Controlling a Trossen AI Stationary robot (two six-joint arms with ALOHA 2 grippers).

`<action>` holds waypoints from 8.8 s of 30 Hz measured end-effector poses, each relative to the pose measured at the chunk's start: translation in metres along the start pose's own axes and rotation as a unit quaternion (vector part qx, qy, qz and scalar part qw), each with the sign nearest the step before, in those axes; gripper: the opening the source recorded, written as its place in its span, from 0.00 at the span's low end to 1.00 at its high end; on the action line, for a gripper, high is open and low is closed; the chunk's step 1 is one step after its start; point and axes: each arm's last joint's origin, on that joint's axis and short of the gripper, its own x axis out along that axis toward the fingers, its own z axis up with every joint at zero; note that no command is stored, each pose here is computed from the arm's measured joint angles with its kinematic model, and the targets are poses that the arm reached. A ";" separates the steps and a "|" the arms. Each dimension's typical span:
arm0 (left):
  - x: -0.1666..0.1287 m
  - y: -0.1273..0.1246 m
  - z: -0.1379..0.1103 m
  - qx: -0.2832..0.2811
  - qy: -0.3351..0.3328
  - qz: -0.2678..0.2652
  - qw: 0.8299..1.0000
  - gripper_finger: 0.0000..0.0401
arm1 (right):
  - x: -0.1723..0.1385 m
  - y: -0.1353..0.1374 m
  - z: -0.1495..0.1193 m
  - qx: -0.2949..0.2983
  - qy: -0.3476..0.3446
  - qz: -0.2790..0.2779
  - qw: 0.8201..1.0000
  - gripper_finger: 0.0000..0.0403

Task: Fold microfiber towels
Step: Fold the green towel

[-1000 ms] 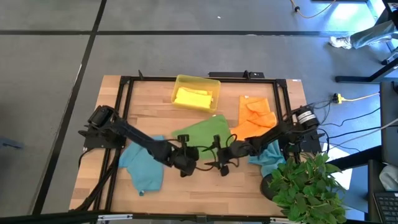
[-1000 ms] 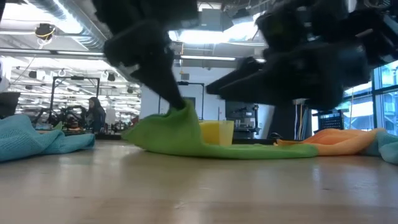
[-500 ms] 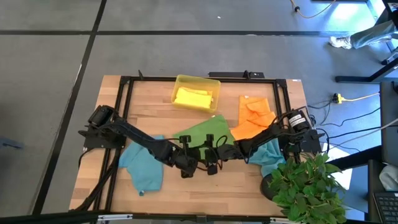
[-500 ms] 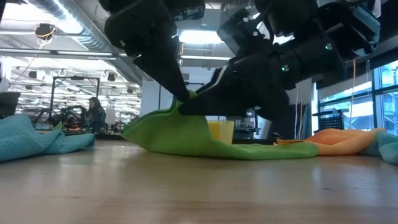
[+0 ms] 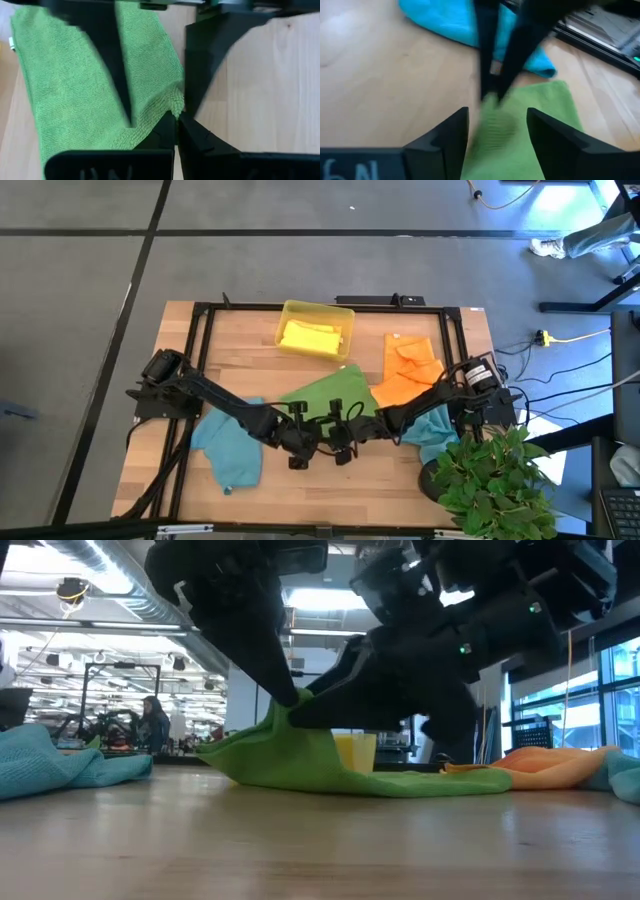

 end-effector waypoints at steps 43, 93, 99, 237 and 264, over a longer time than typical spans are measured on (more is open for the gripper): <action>-0.014 0.002 0.010 0.004 0.030 -0.030 0.999 0.00 | 0.008 0.005 0.027 -0.084 0.049 -0.037 0.995 0.37; 0.010 -0.002 -0.113 0.054 0.040 0.115 0.991 0.50 | 0.009 0.005 0.027 -0.052 0.043 -0.018 0.998 0.00; 0.014 -0.001 -0.118 0.094 0.017 0.118 0.988 0.50 | 0.009 0.005 0.028 -0.051 0.043 -0.027 0.997 0.00; 0.058 0.057 -0.028 -0.078 -0.124 -0.258 0.955 0.49 | -0.108 -0.014 -0.025 0.107 -0.001 0.063 0.992 0.00; 0.069 0.026 -0.039 -0.090 -0.095 -0.308 0.942 0.51 | -0.108 -0.016 -0.023 0.126 -0.009 0.039 0.991 0.00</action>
